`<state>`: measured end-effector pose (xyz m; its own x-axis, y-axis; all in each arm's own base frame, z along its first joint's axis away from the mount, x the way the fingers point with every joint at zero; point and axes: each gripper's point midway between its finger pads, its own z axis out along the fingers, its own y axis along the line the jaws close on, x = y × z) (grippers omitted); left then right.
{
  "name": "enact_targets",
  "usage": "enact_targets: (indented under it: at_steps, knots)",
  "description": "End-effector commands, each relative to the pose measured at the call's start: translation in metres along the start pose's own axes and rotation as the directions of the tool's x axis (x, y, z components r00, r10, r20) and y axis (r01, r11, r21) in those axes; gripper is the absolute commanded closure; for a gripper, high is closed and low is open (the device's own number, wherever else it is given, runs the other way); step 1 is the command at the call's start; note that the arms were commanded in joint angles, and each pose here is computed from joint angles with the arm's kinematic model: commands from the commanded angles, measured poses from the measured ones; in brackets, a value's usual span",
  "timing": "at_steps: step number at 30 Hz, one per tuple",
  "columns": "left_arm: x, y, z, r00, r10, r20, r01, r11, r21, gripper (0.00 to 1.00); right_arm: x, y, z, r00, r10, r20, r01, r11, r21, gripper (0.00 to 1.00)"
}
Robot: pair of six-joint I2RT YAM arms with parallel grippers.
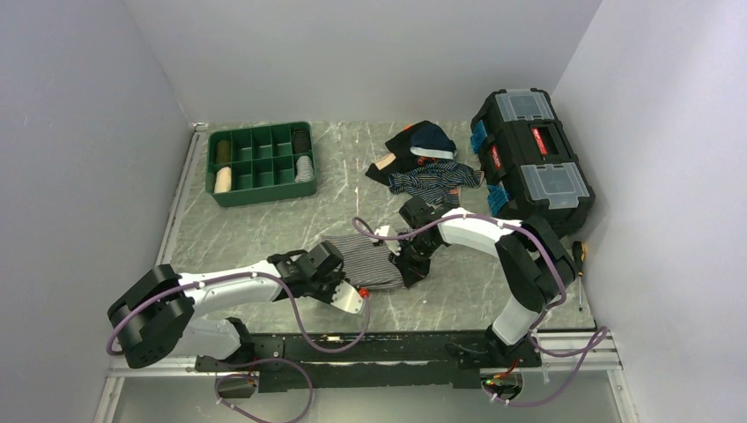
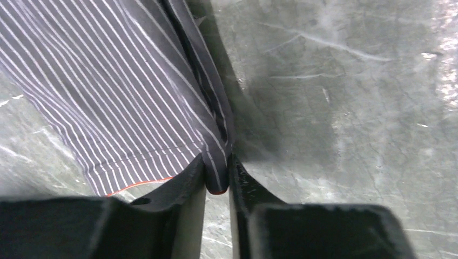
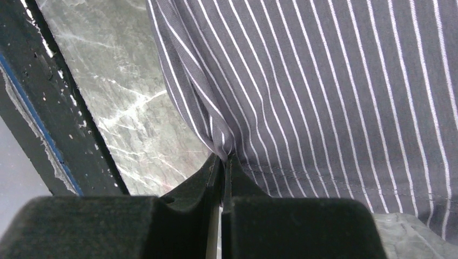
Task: Roll the underwear
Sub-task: Fold the underwear at the center of the board.
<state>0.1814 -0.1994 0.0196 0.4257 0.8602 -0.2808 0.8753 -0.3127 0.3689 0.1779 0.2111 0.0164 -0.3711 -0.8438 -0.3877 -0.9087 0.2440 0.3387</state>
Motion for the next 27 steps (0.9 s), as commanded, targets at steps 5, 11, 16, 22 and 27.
enact_targets:
  at_steps: [5, 11, 16, 22, 27]
  knots:
    - [0.003, -0.031, 0.004, 0.998, -0.041, -0.042, 0.044, 0.996, 0.074, 1.00, 0.005, 0.031, -0.009, 1.000, -0.021, -0.003, 0.020, 0.989, -0.148, 1.00]
    - [-0.015, -0.040, -0.005, 0.994, -0.112, 0.000, 0.111, 0.983, 0.145, 1.00, 0.007, 0.044, -0.017, 1.000, -0.029, -0.004, 0.027, 0.980, -0.199, 1.00]
    - [-0.030, -0.037, -0.018, 0.986, -0.165, 0.028, 0.155, 0.963, 0.219, 1.00, 0.002, 0.040, -0.028, 0.999, -0.037, -0.014, 0.034, 0.983, -0.183, 1.00]
    - [-0.038, -0.013, -0.034, 0.948, -0.308, 0.074, 0.271, 0.909, 0.316, 1.00, -0.005, 0.026, -0.043, 1.000, -0.003, -0.014, 0.001, 0.982, -0.189, 1.00]
    - [-0.033, 0.012, -0.043, 0.898, -0.431, 0.093, 0.368, 0.850, 0.377, 1.00, -0.012, 0.009, -0.058, 1.000, 0.019, -0.018, -0.023, 0.981, -0.194, 1.00]
